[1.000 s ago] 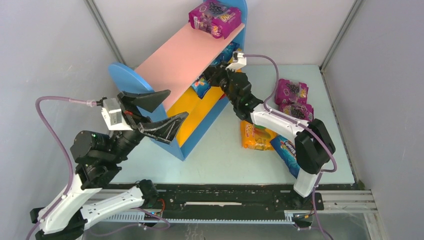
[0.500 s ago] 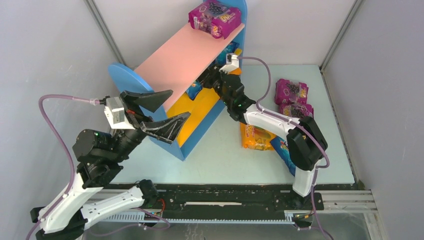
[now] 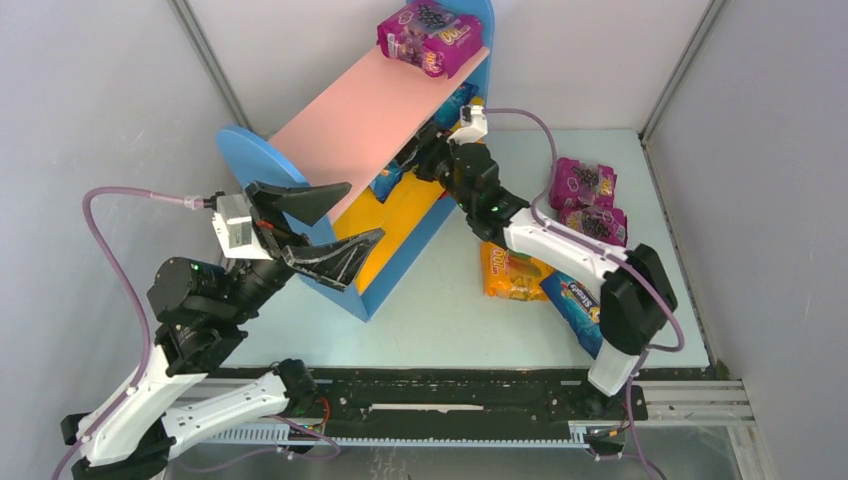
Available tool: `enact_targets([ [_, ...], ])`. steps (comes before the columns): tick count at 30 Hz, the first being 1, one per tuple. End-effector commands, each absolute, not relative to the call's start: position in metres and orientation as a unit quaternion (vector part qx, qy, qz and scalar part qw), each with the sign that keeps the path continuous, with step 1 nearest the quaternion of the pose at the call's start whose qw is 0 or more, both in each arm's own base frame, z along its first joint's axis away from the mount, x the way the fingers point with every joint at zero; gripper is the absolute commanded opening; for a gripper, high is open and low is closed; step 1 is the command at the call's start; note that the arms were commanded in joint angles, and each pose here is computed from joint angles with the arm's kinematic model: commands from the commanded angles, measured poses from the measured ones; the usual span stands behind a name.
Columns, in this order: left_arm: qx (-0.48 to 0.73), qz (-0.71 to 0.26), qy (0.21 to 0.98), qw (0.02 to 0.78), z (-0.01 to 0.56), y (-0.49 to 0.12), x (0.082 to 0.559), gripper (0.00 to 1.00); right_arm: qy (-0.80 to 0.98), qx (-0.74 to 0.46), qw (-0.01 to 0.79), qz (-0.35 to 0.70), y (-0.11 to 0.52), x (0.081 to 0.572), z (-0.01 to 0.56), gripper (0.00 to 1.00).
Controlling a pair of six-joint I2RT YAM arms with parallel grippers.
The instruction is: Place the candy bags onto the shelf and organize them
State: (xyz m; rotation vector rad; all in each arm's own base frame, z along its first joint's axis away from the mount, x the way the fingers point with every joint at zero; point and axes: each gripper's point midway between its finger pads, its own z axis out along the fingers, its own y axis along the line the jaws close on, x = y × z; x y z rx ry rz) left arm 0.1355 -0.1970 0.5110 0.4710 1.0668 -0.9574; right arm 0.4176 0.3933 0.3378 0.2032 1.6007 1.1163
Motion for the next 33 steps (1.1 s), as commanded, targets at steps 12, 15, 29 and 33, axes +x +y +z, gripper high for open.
enact_targets([
  [12, 0.228, -0.444, 0.489, 0.716, 0.504, -0.213, 0.14, 1.0, 0.753, 0.005, 0.544, 0.371, 0.293, 0.346, 0.325, 0.84],
  [15, 0.203, -0.447, 0.5, 0.713, 0.506, -0.212, 0.146, 1.0, 0.769, 0.016, 0.536, 0.349, 0.264, 0.334, 0.304, 0.84],
  [29, 0.006, -0.515, 0.467, 0.719, 0.567, -0.157, 0.151, 1.0, 0.795, 0.116, 0.532, 0.268, 0.133, 0.294, 0.247, 0.85],
  [33, 0.002, -0.532, 0.454, 0.714, 0.57, -0.158, 0.15, 1.0, 0.784, 0.119, 0.541, 0.279, 0.126, 0.291, 0.256, 0.84],
])
